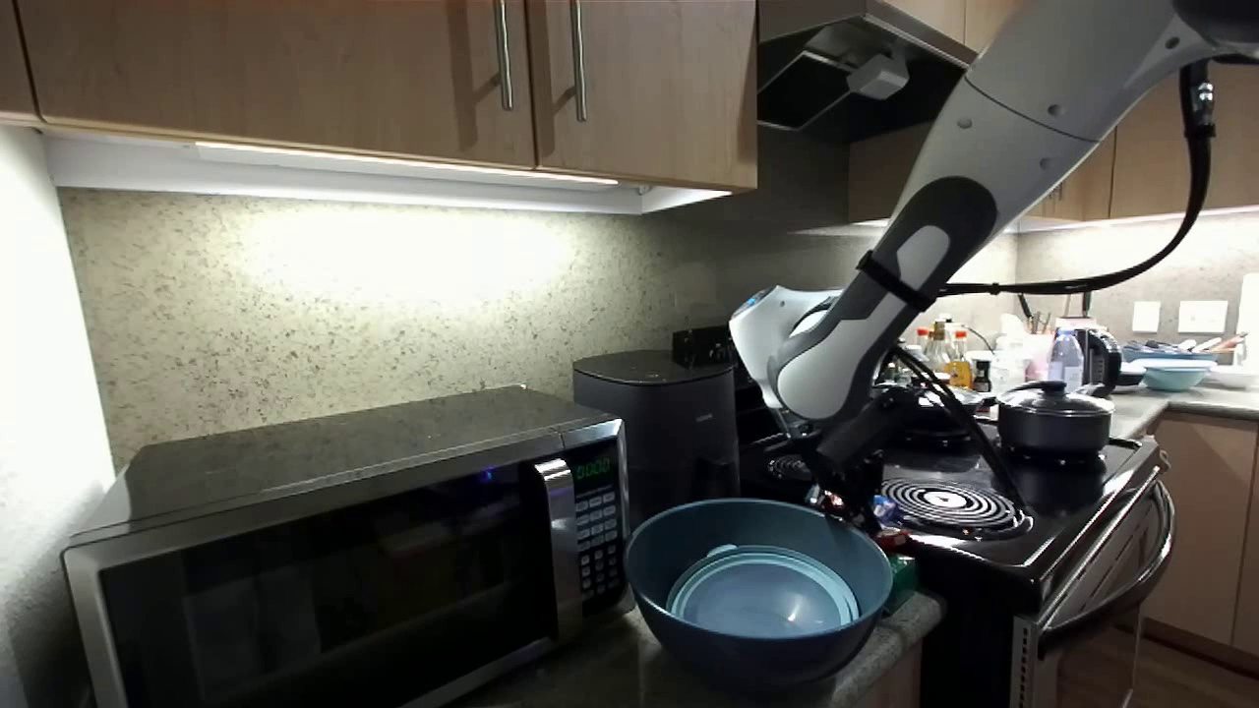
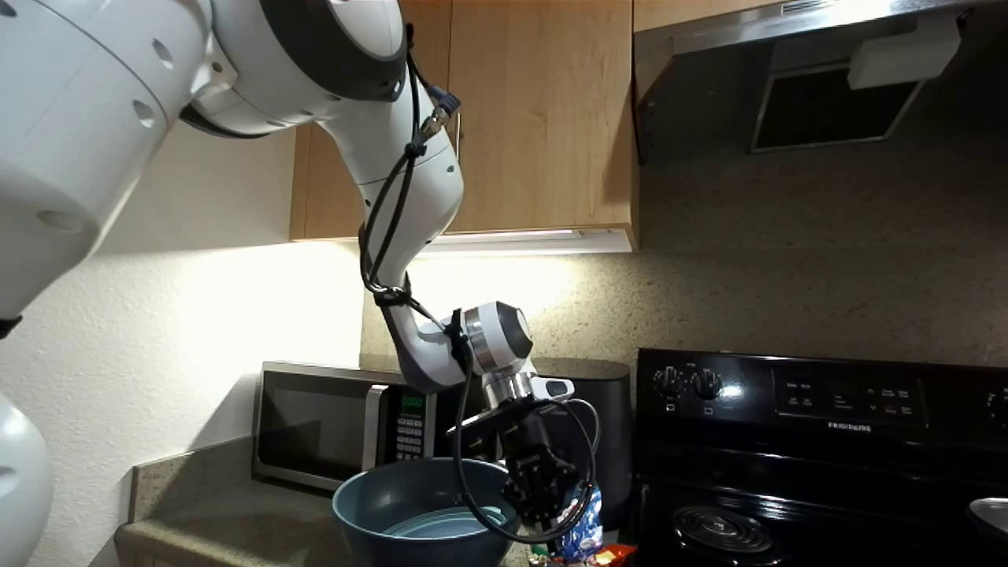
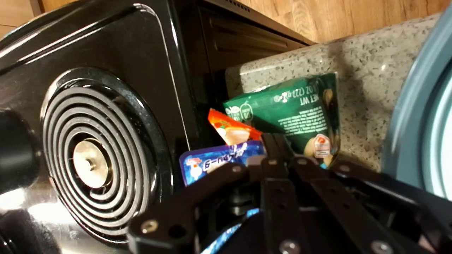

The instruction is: Remove the green, red and blue sachets from the bowl, respectively

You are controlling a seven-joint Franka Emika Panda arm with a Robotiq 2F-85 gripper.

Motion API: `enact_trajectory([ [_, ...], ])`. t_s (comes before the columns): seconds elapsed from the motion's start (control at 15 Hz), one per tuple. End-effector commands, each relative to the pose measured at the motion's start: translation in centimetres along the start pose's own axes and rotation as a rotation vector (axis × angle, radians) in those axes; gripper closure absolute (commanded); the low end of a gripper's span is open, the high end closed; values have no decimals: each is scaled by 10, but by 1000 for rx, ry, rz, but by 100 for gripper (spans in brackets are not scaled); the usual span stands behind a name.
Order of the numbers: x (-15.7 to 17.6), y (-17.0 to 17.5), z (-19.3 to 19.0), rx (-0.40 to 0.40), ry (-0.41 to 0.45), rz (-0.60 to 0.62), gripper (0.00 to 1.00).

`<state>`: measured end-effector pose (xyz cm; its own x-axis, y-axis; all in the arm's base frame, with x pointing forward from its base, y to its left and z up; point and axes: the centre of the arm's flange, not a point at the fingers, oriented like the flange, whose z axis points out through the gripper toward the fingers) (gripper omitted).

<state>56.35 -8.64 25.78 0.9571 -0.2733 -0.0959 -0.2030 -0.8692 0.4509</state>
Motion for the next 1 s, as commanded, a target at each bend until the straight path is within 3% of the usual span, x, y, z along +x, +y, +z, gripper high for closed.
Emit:
enact_trajectory([
  [0.0,12,2,0,62,5,21,100],
  [0.07,13,1,0,60,3,29,74],
  [0.2,16,2,-1,61,4,34,68],
  [0.73,18,11,-16,46,18,73,17],
  [0.93,5,1,-41,-33,79,107,1],
])
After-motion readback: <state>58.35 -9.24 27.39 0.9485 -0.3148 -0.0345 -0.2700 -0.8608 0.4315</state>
